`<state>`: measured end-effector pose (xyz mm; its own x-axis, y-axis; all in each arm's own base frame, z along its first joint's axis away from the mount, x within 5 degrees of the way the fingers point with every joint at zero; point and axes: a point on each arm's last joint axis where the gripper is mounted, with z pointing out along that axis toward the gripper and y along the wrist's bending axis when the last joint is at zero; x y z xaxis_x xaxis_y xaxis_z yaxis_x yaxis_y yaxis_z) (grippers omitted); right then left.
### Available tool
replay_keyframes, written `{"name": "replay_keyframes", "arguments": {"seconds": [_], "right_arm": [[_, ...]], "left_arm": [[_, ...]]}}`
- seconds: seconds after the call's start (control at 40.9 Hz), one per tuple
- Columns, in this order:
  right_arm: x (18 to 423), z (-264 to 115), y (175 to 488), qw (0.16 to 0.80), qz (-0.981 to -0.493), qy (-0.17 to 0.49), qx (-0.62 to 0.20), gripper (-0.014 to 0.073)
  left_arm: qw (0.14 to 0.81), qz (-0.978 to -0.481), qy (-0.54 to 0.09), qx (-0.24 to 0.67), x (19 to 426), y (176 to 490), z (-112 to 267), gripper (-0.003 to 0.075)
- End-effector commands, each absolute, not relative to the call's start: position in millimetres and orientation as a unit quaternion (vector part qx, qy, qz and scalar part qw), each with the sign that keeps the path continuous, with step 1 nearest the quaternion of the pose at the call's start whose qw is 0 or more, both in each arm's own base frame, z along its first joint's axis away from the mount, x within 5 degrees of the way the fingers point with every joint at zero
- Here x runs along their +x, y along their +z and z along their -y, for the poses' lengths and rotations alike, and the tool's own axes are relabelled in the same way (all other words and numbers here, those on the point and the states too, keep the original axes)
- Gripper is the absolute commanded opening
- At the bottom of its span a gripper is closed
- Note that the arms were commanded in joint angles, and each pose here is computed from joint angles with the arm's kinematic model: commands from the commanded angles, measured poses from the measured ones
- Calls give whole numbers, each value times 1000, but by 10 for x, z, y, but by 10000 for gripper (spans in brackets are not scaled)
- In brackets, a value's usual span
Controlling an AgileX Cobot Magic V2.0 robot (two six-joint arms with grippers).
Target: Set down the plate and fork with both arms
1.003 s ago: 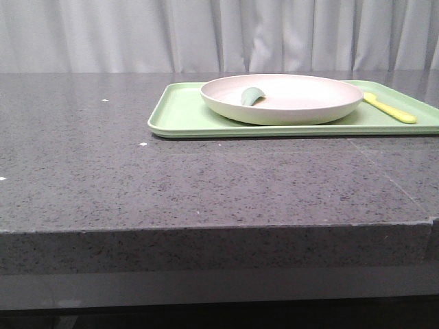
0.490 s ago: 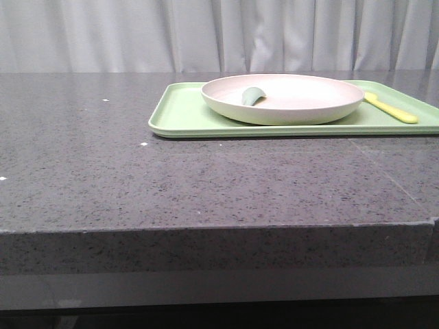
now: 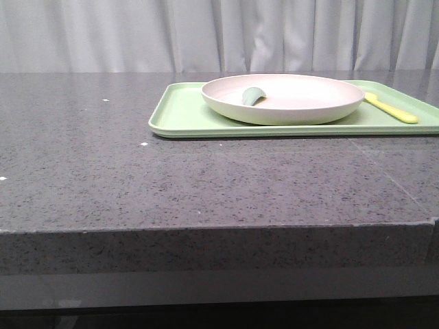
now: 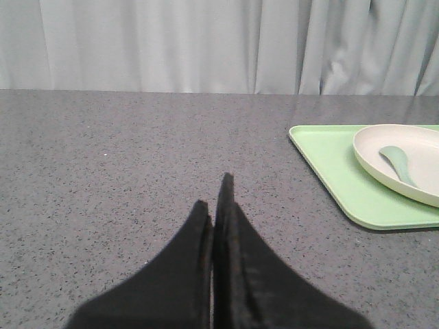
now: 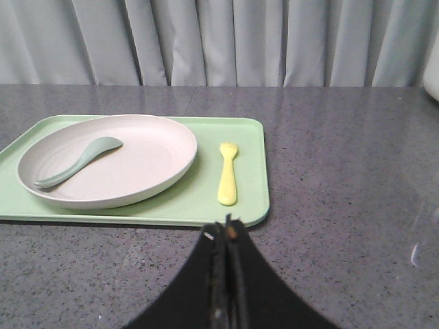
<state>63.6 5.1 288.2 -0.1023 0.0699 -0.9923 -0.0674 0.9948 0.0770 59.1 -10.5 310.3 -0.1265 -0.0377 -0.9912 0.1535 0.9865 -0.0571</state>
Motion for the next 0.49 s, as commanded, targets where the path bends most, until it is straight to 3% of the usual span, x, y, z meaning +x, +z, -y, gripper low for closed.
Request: {"name": "replay_keyframes", "arguments": {"seconds": [0.0, 0.22, 0.465], "right_arm": [[633, -46, 3044, 710, -703, 46, -3, -68], [633, -46, 3044, 710, -703, 46, -3, -68], [633, -46, 3044, 710, -703, 46, -3, -68]], "left_arm": [[696, -713, -80, 30, 592, 3257, 101, -18], [711, -698, -76, 30, 602, 3226, 96, -18], [745, -664, -63, 24, 525, 2935, 65, -18]]}}
